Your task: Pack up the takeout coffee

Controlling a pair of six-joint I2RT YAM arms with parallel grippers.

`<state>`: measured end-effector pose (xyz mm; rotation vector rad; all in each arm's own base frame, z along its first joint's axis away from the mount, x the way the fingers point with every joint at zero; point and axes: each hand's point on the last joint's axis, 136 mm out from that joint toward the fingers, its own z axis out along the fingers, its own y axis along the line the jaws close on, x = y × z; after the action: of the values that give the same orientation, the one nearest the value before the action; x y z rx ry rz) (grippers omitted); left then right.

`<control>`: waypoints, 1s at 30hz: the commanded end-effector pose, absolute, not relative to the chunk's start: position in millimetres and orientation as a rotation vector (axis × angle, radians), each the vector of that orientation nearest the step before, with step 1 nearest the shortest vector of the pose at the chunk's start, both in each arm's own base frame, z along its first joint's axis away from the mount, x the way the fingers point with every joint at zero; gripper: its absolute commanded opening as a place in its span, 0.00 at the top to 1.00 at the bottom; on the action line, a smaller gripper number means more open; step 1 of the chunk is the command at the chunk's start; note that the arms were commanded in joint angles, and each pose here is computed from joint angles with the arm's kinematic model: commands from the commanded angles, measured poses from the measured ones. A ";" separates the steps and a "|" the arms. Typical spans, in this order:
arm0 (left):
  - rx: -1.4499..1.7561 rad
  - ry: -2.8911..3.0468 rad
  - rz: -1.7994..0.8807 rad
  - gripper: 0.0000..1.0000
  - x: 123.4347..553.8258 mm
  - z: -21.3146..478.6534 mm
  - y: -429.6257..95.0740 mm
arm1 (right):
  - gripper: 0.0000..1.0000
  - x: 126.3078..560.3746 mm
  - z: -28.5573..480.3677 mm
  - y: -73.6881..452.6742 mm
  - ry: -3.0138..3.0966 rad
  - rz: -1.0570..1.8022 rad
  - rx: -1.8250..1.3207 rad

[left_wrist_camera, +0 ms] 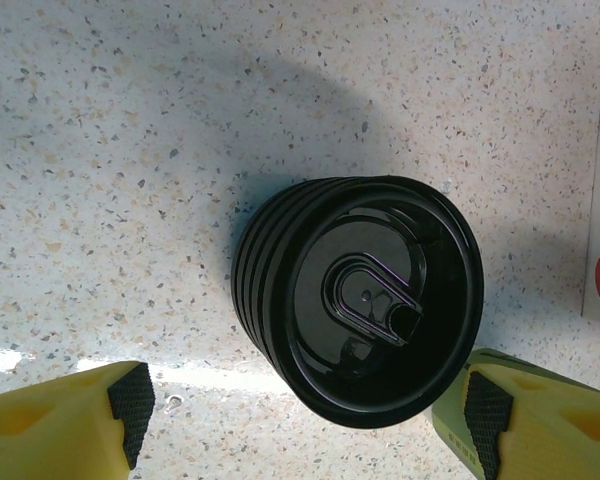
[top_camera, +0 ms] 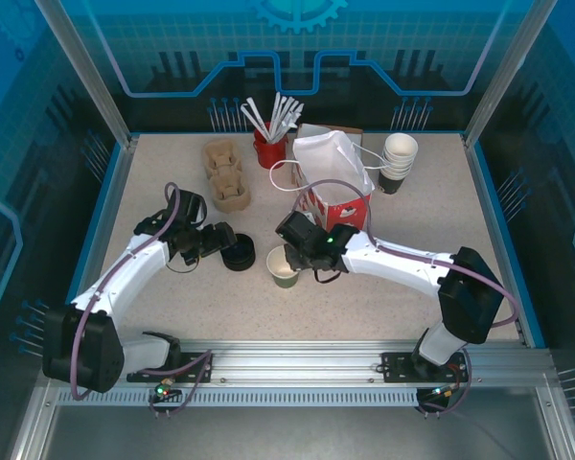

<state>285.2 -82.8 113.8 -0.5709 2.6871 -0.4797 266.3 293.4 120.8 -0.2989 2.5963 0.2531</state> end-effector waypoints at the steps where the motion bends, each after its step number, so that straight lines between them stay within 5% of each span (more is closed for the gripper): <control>1: -0.580 2.698 -0.443 0.17 284.8 115.3 -82.2 | 0.69 271.2 141.8 293.0 2.563 0.241 -0.300; 17: -0.510 2.743 -0.322 0.26 288.3 107.9 -94.1 | 0.62 247.3 228.2 269.4 2.453 0.454 -0.259; 30: -0.536 2.815 -0.222 0.50 290.9 87.3 -97.7 | 0.62 221.8 228.7 232.6 2.480 0.542 -0.180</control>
<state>289.3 -98.4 84.9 -0.5189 2.8105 -0.2662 227.5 243.9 234.6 -0.2222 2.4468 0.5323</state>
